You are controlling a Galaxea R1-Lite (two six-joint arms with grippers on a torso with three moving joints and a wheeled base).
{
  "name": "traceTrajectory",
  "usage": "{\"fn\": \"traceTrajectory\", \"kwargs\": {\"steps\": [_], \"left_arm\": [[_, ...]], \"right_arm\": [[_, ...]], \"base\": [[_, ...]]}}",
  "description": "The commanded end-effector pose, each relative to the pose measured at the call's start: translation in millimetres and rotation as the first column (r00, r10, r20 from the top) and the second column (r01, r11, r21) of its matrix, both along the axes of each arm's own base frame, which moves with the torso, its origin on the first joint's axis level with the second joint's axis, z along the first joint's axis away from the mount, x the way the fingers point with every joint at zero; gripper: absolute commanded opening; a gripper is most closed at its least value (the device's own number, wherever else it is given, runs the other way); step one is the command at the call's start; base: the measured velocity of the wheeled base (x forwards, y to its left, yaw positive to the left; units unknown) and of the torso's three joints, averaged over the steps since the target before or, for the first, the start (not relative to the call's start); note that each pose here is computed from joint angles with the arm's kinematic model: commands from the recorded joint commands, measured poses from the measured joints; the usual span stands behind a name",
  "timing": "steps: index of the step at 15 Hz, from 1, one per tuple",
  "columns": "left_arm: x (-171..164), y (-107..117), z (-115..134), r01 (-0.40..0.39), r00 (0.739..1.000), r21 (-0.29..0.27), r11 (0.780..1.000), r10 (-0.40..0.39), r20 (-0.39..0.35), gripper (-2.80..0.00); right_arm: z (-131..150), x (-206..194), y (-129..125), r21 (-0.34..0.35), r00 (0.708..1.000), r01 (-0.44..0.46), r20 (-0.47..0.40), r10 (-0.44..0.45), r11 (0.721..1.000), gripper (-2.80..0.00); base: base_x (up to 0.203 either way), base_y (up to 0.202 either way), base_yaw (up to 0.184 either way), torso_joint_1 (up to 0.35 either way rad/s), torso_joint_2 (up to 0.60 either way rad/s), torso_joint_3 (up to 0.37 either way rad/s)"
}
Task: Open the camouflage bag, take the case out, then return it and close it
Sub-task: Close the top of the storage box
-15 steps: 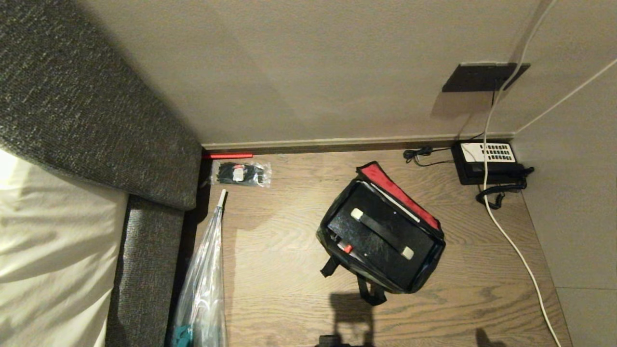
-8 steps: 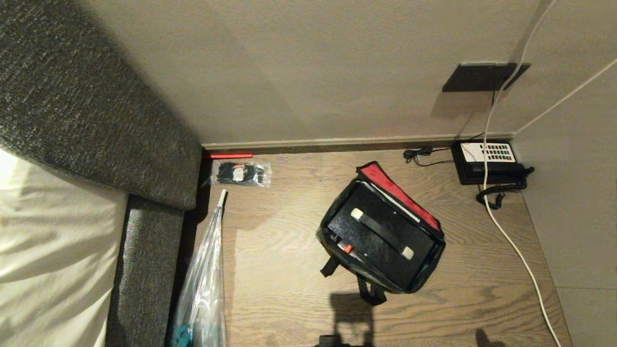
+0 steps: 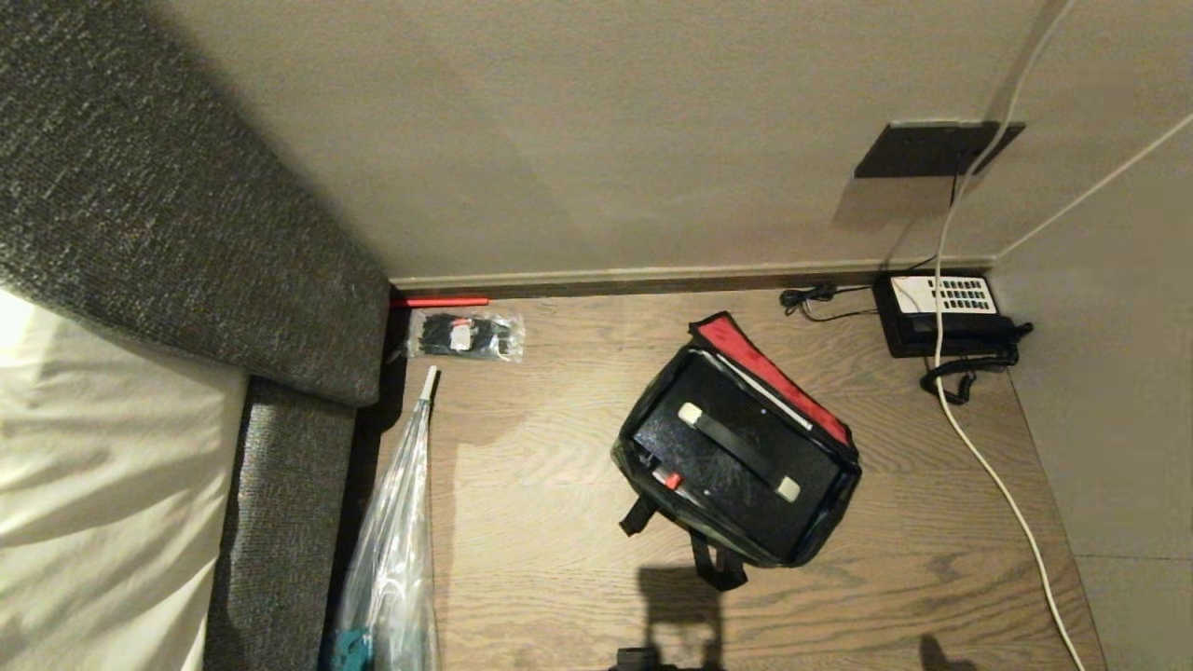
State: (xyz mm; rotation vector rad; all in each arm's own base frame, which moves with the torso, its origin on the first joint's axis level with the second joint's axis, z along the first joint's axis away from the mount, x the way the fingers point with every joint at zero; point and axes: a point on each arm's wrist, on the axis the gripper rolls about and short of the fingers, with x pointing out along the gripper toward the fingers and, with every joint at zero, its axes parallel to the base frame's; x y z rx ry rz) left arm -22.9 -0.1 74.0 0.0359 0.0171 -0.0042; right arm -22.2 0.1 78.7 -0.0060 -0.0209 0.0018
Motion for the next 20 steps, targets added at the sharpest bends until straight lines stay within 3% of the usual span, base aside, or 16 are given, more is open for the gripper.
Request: {"fn": "traceTrajectory", "kwargs": {"steps": [1,14,17,18,20], "left_arm": [[0.0,0.0,-0.1,0.001,1.0,0.005,1.0,-0.001,-0.001,-2.8],[0.0,0.0,0.5,-0.001,1.0,-0.001,1.0,0.001,0.005,-2.8],[0.0,0.0,0.3,-0.001,1.0,-0.002,1.0,0.001,0.003,-2.8],[0.0,0.0,0.5,-0.002,1.0,-0.001,1.0,0.002,0.005,-2.8],[0.0,0.0,0.5,-0.001,1.0,0.0,1.0,0.001,0.005,-2.8]], "right_arm": [[-3.4,1.1,0.0,-0.001,1.0,-0.001,-0.015,0.001,1.0,-2.8],[-2.9,0.0,0.0,-0.003,0.999,-0.003,-0.037,0.003,1.0,-2.8],[33.9,-20.8,0.5,0.013,0.999,-0.019,-0.038,0.019,1.0,-2.8],[49.5,-35.9,0.9,0.031,0.997,-0.038,-0.065,0.04,0.999,-2.8],[58.9,-66.6,2.1,0.084,0.968,-0.07,-0.237,0.088,0.994,-2.8]], "base": [[0.0,0.0,0.0,0.0,0.0,0.0],[0.041,0.0,0.0,0.001,0.0,0.001],[0.0,0.0,0.0,0.0,0.0,0.0],[0.0,0.0,0.0,0.0,0.0,0.0],[0.0,0.0,0.0,0.0,0.0,0.0]]}}
